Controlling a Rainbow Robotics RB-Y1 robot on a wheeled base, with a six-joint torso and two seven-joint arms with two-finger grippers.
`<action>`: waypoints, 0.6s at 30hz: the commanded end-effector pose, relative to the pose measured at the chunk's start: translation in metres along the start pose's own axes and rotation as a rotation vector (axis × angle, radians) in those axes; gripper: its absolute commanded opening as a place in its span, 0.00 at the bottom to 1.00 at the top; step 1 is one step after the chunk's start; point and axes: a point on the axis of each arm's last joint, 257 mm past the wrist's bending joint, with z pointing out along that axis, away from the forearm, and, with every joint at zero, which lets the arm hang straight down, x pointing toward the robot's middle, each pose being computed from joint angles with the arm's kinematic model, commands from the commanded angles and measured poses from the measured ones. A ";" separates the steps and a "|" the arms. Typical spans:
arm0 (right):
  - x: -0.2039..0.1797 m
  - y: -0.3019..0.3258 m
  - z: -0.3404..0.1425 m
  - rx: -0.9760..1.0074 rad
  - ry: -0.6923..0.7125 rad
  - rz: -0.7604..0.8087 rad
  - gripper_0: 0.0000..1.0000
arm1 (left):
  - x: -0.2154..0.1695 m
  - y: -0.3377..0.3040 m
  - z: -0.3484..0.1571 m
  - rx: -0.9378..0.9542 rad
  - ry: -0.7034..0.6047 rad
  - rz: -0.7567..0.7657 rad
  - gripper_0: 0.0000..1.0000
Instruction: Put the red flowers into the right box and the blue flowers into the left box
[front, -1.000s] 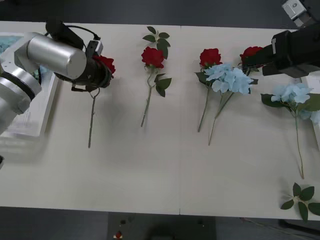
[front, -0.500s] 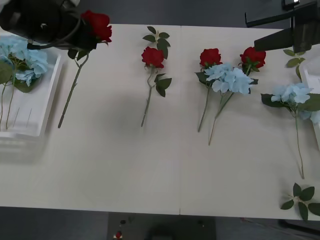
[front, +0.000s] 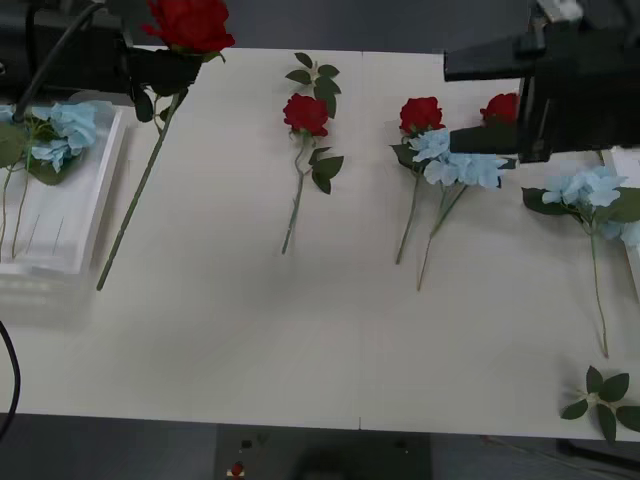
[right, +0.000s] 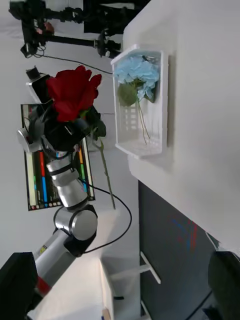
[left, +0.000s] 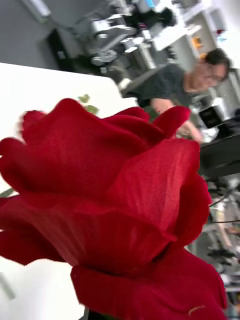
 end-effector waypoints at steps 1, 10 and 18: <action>0.033 -0.022 0.014 0.023 0.003 -0.023 1.00 | -0.010 -0.027 0.016 0.099 -0.056 0.126 0.00; 0.056 -0.051 0.051 0.021 -0.035 -0.017 1.00 | -0.015 -0.028 0.056 0.121 -0.105 0.157 0.00; 0.056 -0.044 0.079 -0.062 -0.096 -0.003 1.00 | -0.007 -0.025 0.088 0.115 -0.109 0.234 0.00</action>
